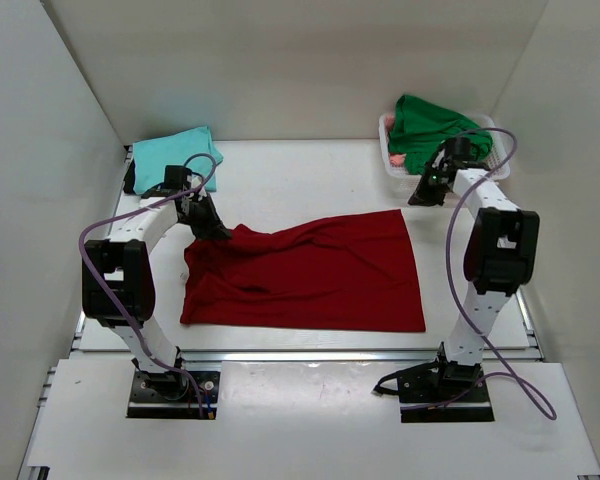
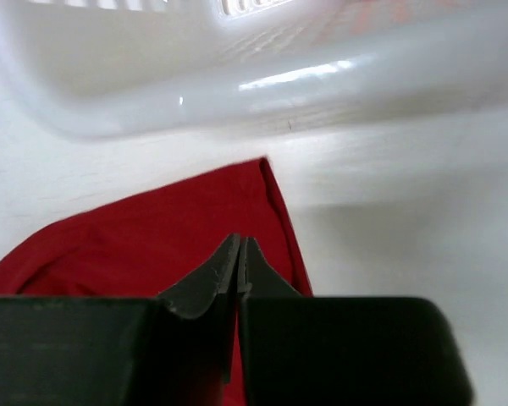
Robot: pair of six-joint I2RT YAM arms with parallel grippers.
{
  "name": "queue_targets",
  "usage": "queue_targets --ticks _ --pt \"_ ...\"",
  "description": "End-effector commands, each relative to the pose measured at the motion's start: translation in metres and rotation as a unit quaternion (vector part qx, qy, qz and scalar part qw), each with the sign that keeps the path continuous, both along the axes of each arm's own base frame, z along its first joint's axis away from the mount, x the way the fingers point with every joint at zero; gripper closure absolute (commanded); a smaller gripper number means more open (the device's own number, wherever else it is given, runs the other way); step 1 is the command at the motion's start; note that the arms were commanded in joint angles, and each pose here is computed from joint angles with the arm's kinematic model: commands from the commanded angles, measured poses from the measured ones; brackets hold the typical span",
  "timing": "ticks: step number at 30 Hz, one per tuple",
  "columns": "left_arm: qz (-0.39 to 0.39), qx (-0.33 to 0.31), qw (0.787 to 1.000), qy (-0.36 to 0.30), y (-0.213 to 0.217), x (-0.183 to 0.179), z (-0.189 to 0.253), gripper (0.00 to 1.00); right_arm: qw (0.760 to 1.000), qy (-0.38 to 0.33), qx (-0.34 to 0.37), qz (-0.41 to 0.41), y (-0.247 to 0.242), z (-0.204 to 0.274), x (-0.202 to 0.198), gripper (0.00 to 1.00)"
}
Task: Fold and stack the t-shirts
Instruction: Fold the other side of the tshirt into a rectangle
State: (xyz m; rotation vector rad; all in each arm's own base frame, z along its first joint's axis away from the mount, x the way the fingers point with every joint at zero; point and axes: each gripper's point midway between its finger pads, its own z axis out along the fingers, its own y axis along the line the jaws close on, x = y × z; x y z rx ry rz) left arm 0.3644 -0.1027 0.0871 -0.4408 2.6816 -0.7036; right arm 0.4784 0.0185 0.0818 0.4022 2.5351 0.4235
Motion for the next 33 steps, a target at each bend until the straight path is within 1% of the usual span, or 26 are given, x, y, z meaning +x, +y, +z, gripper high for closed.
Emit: queue_targets --ticks 1,5,7,8,9,11,12,13,14,16,18,20,22,23,24,26,27,28,33 --pt "-0.001 -0.015 0.999 -0.035 -0.003 0.008 0.022 1.0 0.997 -0.072 0.018 0.0 -0.005 0.047 0.002 1.0" --pt "-0.004 -0.014 0.999 -0.034 -0.004 0.004 0.021 1.0 0.998 -0.055 0.02 0.002 -0.004 0.031 -0.008 1.0" --pt "-0.005 -0.015 0.999 -0.035 -0.005 0.003 0.022 1.0 0.999 -0.051 0.016 0.005 0.0 0.021 -0.005 1.0" --pt "-0.004 -0.018 0.999 -0.036 -0.006 0.003 0.024 1.0 0.999 -0.042 0.015 0.01 0.004 0.012 -0.004 0.93" --pt "-0.001 -0.016 0.999 -0.037 -0.005 0.003 0.025 1.0 0.999 -0.036 0.013 0.011 0.006 0.007 -0.004 0.9" --pt "-0.003 -0.017 0.999 -0.038 -0.007 0.002 0.026 1.0 1.0 -0.024 0.004 0.016 0.011 -0.01 0.001 0.77" --pt "-0.003 -0.019 0.999 -0.035 -0.007 0.001 0.025 1.0 1.0 -0.026 -0.003 0.015 0.012 -0.012 0.002 0.73" --pt "-0.003 -0.015 0.999 -0.034 -0.006 -0.001 0.024 1.0 1.0 -0.026 -0.011 0.014 0.013 -0.017 0.005 0.65" --pt "-0.005 -0.014 0.999 -0.036 -0.007 0.001 0.025 1.0 1.0 -0.024 -0.011 0.015 0.016 -0.023 0.007 0.6" --pt "-0.001 -0.014 0.999 -0.031 -0.006 -0.001 0.024 1.0 1.0 -0.013 -0.017 0.012 0.017 -0.035 0.007 0.57" --pt "-0.004 -0.013 0.999 -0.035 -0.008 0.0 0.026 1.0 1.0 -0.008 -0.025 0.016 0.021 -0.043 0.008 0.56" --pt "-0.002 -0.013 0.999 -0.036 -0.007 0.001 0.026 1.0 0.999 -0.006 -0.031 0.016 0.02 -0.046 0.011 0.57" --pt "-0.003 -0.014 0.999 -0.034 -0.008 0.0 0.026 1.0 0.999 -0.001 -0.029 0.018 0.021 -0.052 0.009 0.6" --pt "-0.004 -0.012 0.999 -0.033 -0.008 -0.001 0.024 1.0 0.999 0.001 -0.028 0.021 0.023 -0.053 0.01 0.7" --pt "-0.004 -0.014 0.999 -0.033 -0.008 0.0 0.026 1.0 0.999 0.003 -0.027 0.02 0.022 -0.055 0.009 0.85" --pt "-0.002 -0.011 0.999 -0.032 -0.007 0.0 0.023 1.0 0.999 -0.002 -0.031 0.02 0.02 -0.051 0.01 0.92" --pt "-0.001 -0.012 0.999 -0.03 -0.008 -0.001 0.023 1.0 0.999 -0.004 -0.031 0.021 0.021 -0.049 0.009 0.99" --pt "0.004 -0.011 0.999 -0.033 -0.004 0.002 0.024 1.0 0.999 0.0 -0.033 0.017 0.016 -0.051 0.007 1.0" --pt "-0.003 -0.018 0.999 -0.033 -0.012 0.002 0.025 1.0 1.0 -0.021 -0.021 0.006 0.003 -0.033 0.014 1.0"
